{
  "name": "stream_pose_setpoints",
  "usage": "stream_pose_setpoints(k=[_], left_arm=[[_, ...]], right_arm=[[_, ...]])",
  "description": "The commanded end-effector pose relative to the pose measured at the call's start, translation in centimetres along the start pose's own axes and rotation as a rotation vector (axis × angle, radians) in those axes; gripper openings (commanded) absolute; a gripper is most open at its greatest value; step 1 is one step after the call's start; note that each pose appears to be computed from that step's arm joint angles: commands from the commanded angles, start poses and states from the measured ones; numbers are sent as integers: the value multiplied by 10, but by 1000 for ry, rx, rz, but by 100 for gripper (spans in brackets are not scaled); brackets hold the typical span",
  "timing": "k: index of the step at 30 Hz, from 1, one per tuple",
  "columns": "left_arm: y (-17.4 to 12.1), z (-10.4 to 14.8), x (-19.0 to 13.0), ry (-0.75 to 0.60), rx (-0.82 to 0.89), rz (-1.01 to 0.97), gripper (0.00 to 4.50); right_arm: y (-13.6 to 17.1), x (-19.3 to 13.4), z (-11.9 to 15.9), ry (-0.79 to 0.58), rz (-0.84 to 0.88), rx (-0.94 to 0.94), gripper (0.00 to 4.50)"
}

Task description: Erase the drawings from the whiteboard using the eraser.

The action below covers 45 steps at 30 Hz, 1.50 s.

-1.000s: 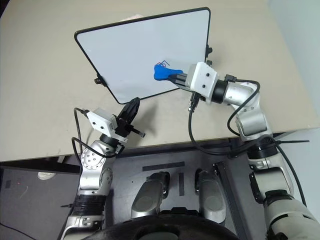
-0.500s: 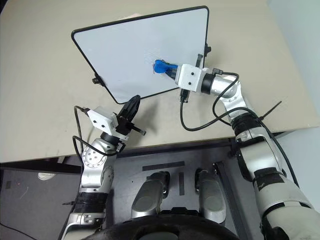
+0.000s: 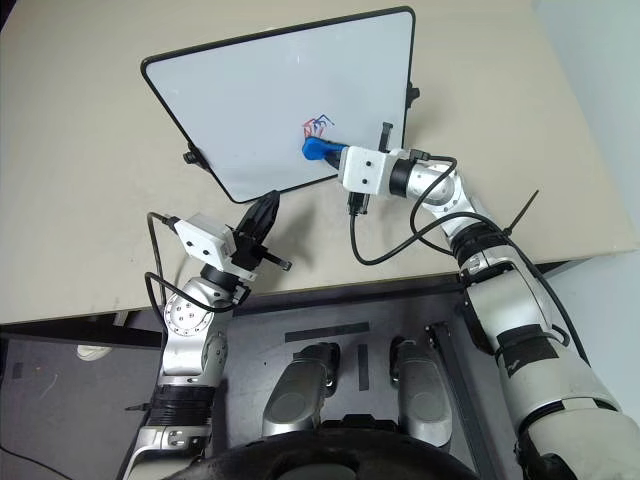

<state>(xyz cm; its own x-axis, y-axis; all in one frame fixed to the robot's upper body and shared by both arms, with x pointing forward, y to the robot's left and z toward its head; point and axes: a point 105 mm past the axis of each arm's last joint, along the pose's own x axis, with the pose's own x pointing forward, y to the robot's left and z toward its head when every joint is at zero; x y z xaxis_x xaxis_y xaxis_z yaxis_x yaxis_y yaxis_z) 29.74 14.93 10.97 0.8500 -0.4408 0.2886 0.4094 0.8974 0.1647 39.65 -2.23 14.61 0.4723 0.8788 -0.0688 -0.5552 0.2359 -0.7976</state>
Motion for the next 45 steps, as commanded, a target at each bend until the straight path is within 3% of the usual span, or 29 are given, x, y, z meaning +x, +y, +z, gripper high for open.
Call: stream_pose_setpoints(k=[1,8,17,29,33,45], left_arm=[[0,10,3,-42,15,1,0],[-2,9,3,-44,10,-3,0],[-3,9,4,-43,7,-9,0],[-3,9,3,-44,7,-6,0],[-3,9,4,-44,6,-7,0],[-4,8,6,-46,3,-15,0]], right_arm=[[-50,-5,24,-77,-185,-81,3],[-56,-5,35,-128,-214,-96,3],[-8,16,30,-124,-37,0,3],[8,21,29,-123,52,49,3],[4,19,28,-122,38,45,3],[-45,11,39,-144,-218,-57,3]])
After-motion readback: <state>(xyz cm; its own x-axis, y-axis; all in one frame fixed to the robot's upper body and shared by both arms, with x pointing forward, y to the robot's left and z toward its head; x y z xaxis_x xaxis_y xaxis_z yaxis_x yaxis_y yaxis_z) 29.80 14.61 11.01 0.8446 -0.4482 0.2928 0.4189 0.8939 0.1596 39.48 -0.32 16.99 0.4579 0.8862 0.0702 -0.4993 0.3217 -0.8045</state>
